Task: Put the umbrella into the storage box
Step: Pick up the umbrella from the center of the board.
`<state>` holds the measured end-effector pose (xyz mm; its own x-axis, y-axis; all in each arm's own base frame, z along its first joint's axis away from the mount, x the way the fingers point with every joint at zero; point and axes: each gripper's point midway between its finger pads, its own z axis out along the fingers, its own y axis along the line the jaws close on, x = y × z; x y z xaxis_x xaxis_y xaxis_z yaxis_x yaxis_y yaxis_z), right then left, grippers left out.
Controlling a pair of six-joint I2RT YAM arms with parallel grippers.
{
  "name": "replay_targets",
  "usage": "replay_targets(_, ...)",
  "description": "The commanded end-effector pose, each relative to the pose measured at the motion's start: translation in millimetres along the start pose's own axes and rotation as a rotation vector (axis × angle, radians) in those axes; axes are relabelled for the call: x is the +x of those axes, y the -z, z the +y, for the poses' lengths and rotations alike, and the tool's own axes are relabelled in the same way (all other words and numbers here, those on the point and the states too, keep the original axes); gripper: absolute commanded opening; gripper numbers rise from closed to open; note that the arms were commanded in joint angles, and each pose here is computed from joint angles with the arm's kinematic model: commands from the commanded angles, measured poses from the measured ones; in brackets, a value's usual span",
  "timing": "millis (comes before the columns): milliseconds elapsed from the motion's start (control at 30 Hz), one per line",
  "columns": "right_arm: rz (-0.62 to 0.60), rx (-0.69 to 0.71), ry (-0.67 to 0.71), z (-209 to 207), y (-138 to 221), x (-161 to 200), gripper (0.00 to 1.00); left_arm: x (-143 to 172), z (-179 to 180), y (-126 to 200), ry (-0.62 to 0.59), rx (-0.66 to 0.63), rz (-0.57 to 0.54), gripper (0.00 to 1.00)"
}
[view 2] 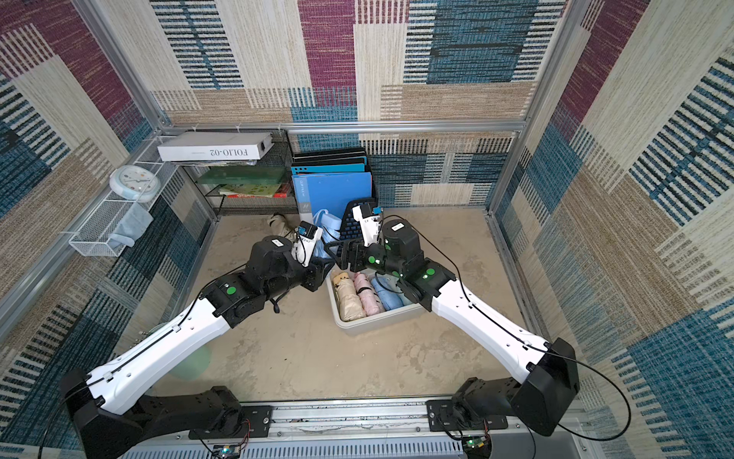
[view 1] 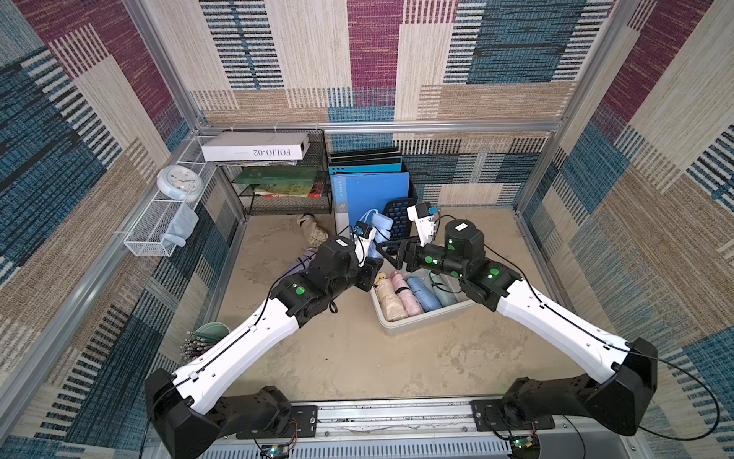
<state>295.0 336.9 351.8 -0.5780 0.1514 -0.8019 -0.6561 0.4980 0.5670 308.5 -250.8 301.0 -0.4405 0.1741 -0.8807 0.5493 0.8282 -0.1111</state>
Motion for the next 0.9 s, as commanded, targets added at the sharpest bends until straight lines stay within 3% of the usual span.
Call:
replay_targets(0,-0.052,0.003,-0.004,1.4,-5.5,-13.8,0.70,-20.0,-0.3,2.0,0.018,-0.010,-0.087,0.31)
replay_targets(433,-0.034,-0.031,-0.032,-2.3,-35.6,-11.1,0.53,-19.3,-2.7,-2.1,0.032,-0.004,-0.091,0.31)
replay_targets(600,-0.028,-0.026,-0.034,-5.8,-40.0,-9.4,0.40,-19.7,-3.1,-4.1,0.033,-0.003,-0.089,0.33)
replay_targets(667,-0.029,-0.021,-0.033,-7.1,-41.0,-8.9,0.36,-19.1,-2.7,-4.5,0.036,-0.005,-0.088,0.38)
replay_targets(867,-0.026,0.006,-0.022,-11.4,-45.7,-13.3,0.29,-19.8,-1.4,-1.6,0.045,-0.011,-0.097,0.70)
